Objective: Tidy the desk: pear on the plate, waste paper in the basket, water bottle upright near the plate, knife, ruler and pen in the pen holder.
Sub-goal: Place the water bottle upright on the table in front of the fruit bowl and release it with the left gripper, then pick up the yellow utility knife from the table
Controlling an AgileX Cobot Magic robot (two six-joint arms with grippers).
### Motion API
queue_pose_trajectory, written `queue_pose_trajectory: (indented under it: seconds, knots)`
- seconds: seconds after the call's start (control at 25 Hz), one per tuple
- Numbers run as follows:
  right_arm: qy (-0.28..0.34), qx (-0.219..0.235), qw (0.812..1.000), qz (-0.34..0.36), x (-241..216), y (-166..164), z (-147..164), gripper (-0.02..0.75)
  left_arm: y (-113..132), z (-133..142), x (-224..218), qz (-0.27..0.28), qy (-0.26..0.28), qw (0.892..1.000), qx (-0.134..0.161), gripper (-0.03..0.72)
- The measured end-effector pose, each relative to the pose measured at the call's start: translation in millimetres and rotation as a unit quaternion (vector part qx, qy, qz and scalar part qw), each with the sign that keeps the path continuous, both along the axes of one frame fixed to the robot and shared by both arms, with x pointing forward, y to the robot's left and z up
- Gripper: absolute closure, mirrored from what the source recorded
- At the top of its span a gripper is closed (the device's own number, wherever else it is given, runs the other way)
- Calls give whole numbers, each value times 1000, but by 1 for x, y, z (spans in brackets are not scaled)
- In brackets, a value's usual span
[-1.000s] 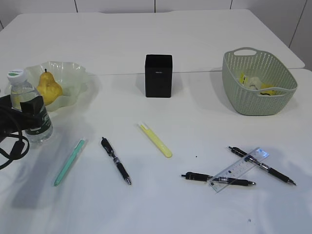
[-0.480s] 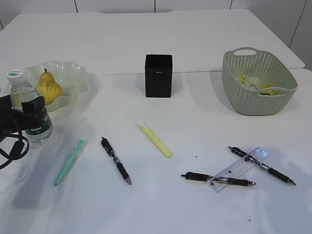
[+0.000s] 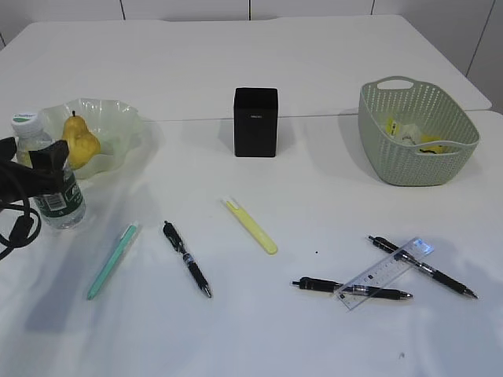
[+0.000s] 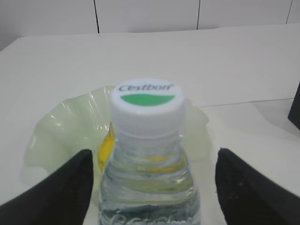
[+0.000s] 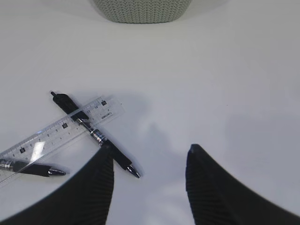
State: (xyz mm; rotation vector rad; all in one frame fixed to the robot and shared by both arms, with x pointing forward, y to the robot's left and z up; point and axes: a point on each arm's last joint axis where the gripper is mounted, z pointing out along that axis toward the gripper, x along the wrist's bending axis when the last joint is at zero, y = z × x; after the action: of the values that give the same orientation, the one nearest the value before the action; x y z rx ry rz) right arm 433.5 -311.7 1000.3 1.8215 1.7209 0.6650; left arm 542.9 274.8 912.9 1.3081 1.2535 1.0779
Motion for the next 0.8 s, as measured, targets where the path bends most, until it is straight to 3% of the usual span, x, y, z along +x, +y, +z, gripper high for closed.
queue_pose_trajectory:
  seconds: [0.52,0.8]
  knots:
    - [0,0,1000,0,0,0,0,333,1,2,-16,-1,9,1000,1,95]
    - [0,0,1000,0,0,0,0,333,2,27,-18,0,-31,1000,-3,94]
